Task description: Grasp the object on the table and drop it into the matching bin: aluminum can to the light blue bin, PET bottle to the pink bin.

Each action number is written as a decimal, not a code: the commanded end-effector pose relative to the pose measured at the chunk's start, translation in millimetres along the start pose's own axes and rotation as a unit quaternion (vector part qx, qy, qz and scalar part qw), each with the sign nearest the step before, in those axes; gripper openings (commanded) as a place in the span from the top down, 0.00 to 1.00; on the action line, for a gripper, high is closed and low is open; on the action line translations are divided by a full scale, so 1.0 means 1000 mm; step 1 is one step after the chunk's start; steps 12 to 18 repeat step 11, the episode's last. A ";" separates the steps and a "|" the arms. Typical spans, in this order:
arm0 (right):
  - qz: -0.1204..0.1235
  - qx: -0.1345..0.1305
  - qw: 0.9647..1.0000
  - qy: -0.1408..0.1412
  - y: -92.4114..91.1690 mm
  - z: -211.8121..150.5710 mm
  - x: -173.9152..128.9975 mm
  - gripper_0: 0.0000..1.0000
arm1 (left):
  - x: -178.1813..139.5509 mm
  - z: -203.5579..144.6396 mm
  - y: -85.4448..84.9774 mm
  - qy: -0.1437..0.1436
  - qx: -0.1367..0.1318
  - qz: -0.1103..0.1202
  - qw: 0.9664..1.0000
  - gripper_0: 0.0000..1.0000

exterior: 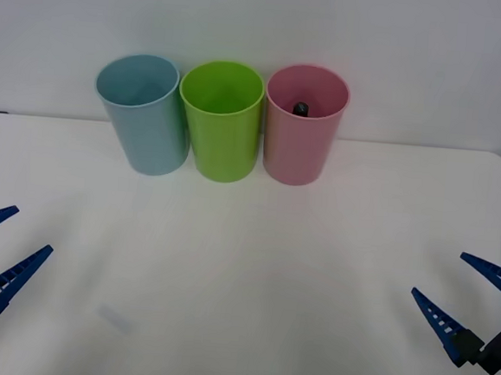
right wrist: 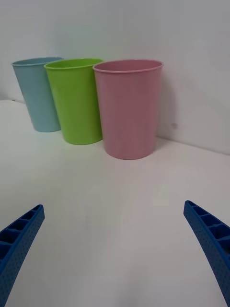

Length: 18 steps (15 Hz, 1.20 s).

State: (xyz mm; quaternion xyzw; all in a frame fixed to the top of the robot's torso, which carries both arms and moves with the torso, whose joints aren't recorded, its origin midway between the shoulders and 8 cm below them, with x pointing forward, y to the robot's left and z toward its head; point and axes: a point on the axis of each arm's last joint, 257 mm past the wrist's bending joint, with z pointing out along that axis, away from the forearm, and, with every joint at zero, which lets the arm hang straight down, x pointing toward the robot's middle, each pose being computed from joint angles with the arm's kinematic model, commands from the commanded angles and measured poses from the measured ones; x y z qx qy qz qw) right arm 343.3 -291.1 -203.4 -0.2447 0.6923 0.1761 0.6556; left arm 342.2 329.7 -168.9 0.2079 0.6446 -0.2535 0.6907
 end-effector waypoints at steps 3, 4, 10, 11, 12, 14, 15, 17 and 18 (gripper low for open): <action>0.000 0.016 1.000 0.014 -0.001 -0.015 0.013 0.00 | 0.000 0.000 0.000 0.000 0.000 0.000 1.000 0.00; 0.002 0.019 1.000 0.018 0.000 -0.018 0.017 0.00 | 0.000 0.000 0.000 0.000 0.000 0.000 1.000 0.00; 0.009 0.028 0.999 0.032 0.002 -0.027 0.029 0.00 | 0.000 0.000 0.000 0.000 0.000 0.000 1.000 0.00; 0.009 0.028 0.999 0.032 0.002 -0.027 0.029 0.00 | 0.000 0.000 0.000 0.000 0.000 0.000 1.000 0.00; 0.009 0.028 0.999 0.032 0.002 -0.027 0.029 0.00 | 0.000 0.000 0.000 0.000 0.000 0.000 1.000 0.00; 0.009 0.028 0.999 0.032 0.002 -0.027 0.029 0.00 | 0.000 0.000 0.000 0.000 0.000 0.000 1.000 0.00; 0.009 0.028 0.999 0.032 0.002 -0.027 0.029 0.00 | 0.000 0.000 0.000 0.000 0.000 0.000 1.000 0.00; 0.009 0.028 0.999 0.032 0.002 -0.027 0.029 0.00 | 0.000 0.000 0.000 0.000 0.000 0.000 1.000 0.00; 0.009 0.028 0.999 0.032 0.002 -0.027 0.029 0.00 | 0.000 0.000 0.000 0.000 0.000 0.000 1.000 0.00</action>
